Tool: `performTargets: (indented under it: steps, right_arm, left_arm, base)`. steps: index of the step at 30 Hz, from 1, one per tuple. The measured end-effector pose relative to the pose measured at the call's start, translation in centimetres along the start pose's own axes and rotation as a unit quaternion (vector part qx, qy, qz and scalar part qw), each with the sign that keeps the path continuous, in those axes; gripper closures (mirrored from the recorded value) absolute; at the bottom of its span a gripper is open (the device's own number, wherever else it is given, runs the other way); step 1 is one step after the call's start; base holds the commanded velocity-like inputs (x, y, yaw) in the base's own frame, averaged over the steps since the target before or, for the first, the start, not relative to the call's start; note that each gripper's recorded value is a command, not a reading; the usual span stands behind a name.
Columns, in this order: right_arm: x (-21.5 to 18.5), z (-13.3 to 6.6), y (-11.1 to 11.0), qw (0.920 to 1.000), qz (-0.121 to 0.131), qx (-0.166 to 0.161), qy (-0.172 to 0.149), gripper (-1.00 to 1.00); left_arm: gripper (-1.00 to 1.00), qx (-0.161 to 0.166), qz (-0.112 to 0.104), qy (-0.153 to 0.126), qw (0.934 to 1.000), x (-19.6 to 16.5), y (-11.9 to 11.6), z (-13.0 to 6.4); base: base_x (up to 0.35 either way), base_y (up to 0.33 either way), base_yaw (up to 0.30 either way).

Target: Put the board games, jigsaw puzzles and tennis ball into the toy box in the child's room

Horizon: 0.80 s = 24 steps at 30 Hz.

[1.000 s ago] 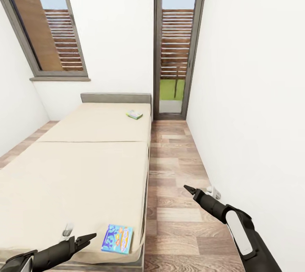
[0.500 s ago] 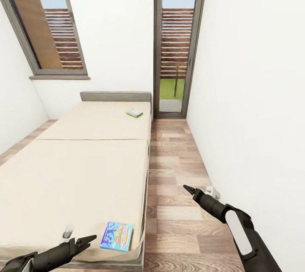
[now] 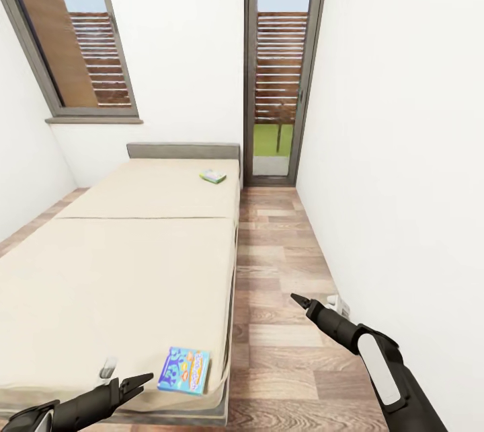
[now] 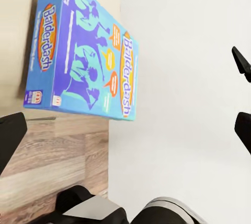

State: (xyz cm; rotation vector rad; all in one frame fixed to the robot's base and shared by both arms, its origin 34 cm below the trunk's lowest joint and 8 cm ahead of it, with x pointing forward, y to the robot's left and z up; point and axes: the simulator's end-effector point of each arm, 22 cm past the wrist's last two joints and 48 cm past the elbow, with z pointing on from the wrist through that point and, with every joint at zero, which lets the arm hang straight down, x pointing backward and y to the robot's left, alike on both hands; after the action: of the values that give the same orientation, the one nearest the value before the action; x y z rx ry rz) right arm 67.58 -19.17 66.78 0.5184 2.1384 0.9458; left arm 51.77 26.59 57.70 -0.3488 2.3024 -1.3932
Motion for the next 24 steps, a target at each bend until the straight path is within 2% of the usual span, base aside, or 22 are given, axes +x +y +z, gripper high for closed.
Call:
performTargets:
  steps: [24]
  right_arm:
    - [2.4, 1.6, -3.7, 1.0000, 0.000, 0.001, -0.001, -1.00]
  left_arm:
    - [-1.00, -0.001, 0.000, 0.000, 1.0000, 1.7, 4.2, 1.6]
  base:
    - [0.000, 0.000, 0.000]
